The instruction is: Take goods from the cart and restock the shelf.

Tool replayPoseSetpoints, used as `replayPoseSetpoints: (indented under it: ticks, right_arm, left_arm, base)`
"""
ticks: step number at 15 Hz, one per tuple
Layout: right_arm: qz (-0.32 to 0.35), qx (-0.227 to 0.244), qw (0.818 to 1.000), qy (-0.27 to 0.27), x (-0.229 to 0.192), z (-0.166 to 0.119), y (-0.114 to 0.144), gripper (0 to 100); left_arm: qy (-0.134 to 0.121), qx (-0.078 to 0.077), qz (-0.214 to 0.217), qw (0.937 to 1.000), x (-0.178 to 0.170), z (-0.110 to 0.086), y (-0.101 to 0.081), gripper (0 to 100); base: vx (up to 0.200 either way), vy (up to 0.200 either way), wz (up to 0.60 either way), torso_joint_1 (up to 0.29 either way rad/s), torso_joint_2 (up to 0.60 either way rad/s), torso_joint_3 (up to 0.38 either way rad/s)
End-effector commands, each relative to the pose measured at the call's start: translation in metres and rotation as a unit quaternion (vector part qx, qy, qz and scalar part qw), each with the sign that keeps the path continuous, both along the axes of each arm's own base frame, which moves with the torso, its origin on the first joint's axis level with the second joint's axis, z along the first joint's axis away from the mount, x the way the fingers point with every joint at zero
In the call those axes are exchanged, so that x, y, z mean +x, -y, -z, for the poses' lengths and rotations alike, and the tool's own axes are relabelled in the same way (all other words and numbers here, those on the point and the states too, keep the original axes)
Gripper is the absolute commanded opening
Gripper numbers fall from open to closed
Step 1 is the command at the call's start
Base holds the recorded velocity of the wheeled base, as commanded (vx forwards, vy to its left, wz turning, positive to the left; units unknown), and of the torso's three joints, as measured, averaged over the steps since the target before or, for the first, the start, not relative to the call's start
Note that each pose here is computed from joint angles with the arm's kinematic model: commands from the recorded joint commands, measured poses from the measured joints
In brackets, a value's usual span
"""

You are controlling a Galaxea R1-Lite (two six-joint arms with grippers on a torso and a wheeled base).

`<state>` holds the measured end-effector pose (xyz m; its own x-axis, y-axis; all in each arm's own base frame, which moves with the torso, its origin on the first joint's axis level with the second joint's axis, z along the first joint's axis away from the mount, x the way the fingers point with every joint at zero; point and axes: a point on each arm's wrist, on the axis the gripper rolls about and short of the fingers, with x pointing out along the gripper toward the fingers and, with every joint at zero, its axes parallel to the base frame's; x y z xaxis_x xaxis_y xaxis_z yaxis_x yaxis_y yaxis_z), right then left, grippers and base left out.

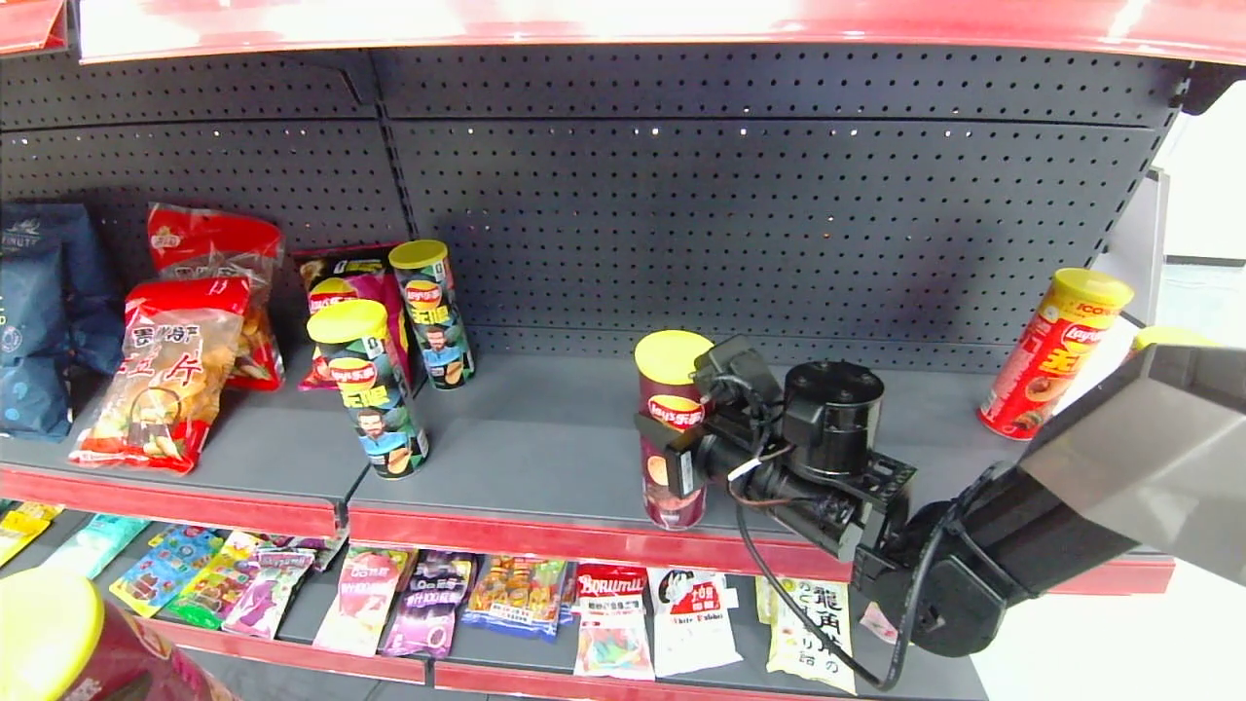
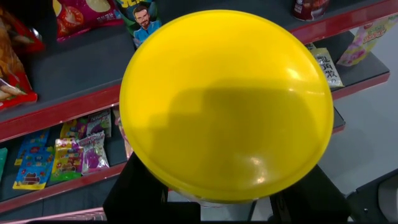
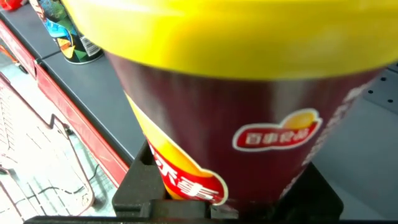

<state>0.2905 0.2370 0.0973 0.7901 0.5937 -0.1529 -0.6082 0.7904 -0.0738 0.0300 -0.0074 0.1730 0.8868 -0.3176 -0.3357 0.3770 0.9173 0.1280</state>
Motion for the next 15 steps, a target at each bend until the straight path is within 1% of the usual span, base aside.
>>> replayPoseSetpoints:
  ticks: [1, 7, 8, 11, 15]
  right_arm:
    - [-0.001, -0.004, 1.000, -0.005, -0.0021, 0.0027, 0.0015, 0]
    - [-0.007, -0.008, 1.000, -0.009, -0.0050, 0.0050, 0.0007, 0]
    - [-0.007, -0.008, 1.000, -0.009, -0.0053, 0.0050, 0.0003, 100]
    - [-0.008, -0.009, 1.000, -0.009, -0.0053, 0.0058, -0.0004, 100]
    - [-0.008, 0.005, 1.000, 0.009, -0.0064, 0.0031, -0.0023, 100]
  left_arm:
    - [-0.001, 0.000, 0.000, 1.0000, 0.0003, 0.0001, 0.0000, 0]
    - [-0.001, -0.002, 0.004, 1.0000, 0.0000, 0.0004, 0.0002, 0]
    - [-0.001, -0.001, 0.004, 1.0000, -0.0001, 0.0006, 0.0002, 0]
    - [0.000, -0.001, 0.004, 1.0000, -0.0011, 0.0013, 0.0001, 0]
    - [0.000, -0.001, 0.005, 1.0000, -0.0012, 0.0010, 0.0002, 0]
  base:
    - [0.000, 0.000, 0.00, 0.000, 0.00, 0.000]
    - [0.000, 0.000, 0.00, 0.000, 0.00, 0.000]
    - [0.000, 0.000, 0.00, 0.000, 0.00, 0.000]
    - [0.000, 0.000, 0.00, 0.000, 0.00, 0.000]
    - [0.000, 0.000, 0.00, 0.000, 0.00, 0.000]
